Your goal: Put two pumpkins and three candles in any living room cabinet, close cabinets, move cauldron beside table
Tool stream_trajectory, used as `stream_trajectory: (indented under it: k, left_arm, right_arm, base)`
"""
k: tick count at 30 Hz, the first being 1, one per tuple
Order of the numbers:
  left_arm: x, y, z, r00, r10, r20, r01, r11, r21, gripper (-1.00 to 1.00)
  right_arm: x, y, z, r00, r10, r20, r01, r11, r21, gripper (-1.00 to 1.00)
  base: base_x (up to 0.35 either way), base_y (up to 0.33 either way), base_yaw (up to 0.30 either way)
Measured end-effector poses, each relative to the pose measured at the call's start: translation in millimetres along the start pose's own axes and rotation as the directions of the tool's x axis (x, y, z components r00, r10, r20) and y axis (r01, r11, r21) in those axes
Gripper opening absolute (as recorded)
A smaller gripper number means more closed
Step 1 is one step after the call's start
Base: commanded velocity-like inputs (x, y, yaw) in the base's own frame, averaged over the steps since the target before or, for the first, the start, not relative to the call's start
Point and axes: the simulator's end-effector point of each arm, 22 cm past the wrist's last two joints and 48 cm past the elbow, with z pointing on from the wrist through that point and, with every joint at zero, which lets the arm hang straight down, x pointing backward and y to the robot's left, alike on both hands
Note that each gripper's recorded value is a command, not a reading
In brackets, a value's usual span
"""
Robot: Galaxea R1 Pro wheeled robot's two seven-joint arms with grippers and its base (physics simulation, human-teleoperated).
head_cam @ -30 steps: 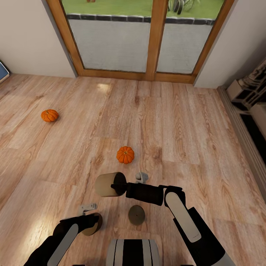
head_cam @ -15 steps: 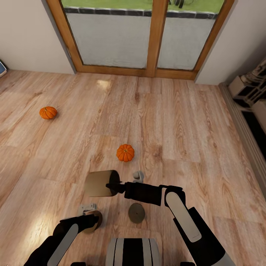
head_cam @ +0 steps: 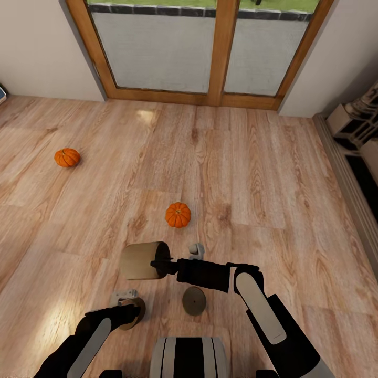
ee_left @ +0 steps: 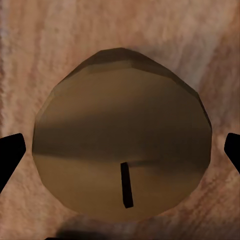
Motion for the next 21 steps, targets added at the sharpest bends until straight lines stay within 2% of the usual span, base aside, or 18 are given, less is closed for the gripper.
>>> stream_trajectory:
  k: [21]
  left_arm:
    - [6.2,1.1,5.6,1.000,0.000,-0.016,0.000,1.000,-0.003,1.00]
  right_arm:
    - [2.6,-9.6,1.8,1.000,0.014,-0.005,-0.014,1.000,0.011,-1.00]
  base:
    - [0.000,0.000,0.000]
